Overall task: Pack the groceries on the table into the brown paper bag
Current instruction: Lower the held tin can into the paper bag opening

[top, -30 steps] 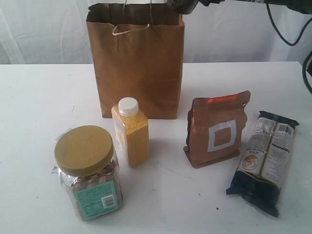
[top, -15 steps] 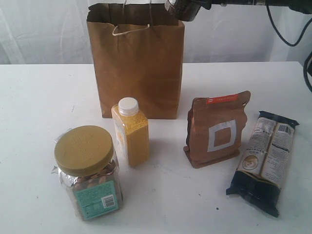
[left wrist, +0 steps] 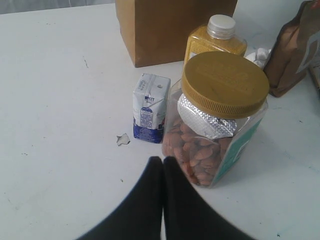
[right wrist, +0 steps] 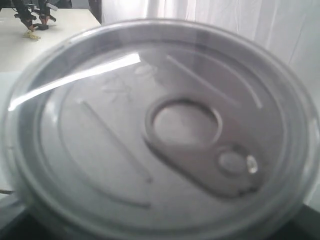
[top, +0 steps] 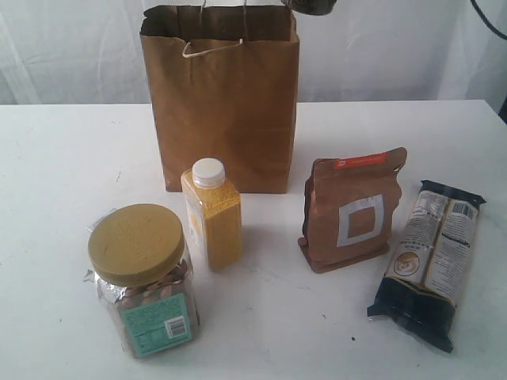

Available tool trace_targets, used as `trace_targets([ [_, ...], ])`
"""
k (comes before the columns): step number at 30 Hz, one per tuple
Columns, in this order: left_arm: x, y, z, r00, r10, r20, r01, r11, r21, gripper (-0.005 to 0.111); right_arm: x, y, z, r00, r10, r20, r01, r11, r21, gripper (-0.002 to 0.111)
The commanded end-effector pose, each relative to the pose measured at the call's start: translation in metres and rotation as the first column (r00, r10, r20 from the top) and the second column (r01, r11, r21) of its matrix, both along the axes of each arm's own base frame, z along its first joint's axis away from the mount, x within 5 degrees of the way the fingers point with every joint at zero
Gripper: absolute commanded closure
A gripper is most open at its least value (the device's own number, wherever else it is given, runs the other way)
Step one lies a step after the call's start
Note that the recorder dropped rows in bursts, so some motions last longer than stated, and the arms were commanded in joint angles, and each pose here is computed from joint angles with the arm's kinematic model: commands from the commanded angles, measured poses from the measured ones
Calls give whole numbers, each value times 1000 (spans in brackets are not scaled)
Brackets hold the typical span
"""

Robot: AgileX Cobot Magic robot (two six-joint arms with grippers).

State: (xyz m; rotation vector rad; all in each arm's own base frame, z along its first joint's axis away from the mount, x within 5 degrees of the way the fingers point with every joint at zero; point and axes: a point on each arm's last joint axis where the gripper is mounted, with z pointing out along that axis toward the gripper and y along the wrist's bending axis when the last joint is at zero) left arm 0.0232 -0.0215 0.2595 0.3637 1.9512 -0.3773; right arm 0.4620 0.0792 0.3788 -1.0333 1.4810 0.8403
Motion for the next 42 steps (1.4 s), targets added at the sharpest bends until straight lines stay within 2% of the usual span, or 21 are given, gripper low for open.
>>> trace_targets([
  [1,0,-1,-2,1000,-1,-12,0,1000,-16,107,-3,-6,10,1000,-11,15,11,999,38,108],
  [9,0,-1,-2,1000,-1,-12,0,1000,-16,107,-1,-27,11,997,-65,-40,67,996,61,108],
  [15,0,-1,-2,1000,-1,-12,0,1000,-16,107,-1,-29,11,989,-75,-130,88,992,95,108],
  [33,0,-1,-2,1000,-1,-12,0,1000,-16,107,-14,-40,28,966,-106,-235,142,979,144,108],
  [42,0,-1,-2,1000,-1,-12,0,1000,-16,107,-57,-35,39,966,-104,-236,136,983,123,108],
])
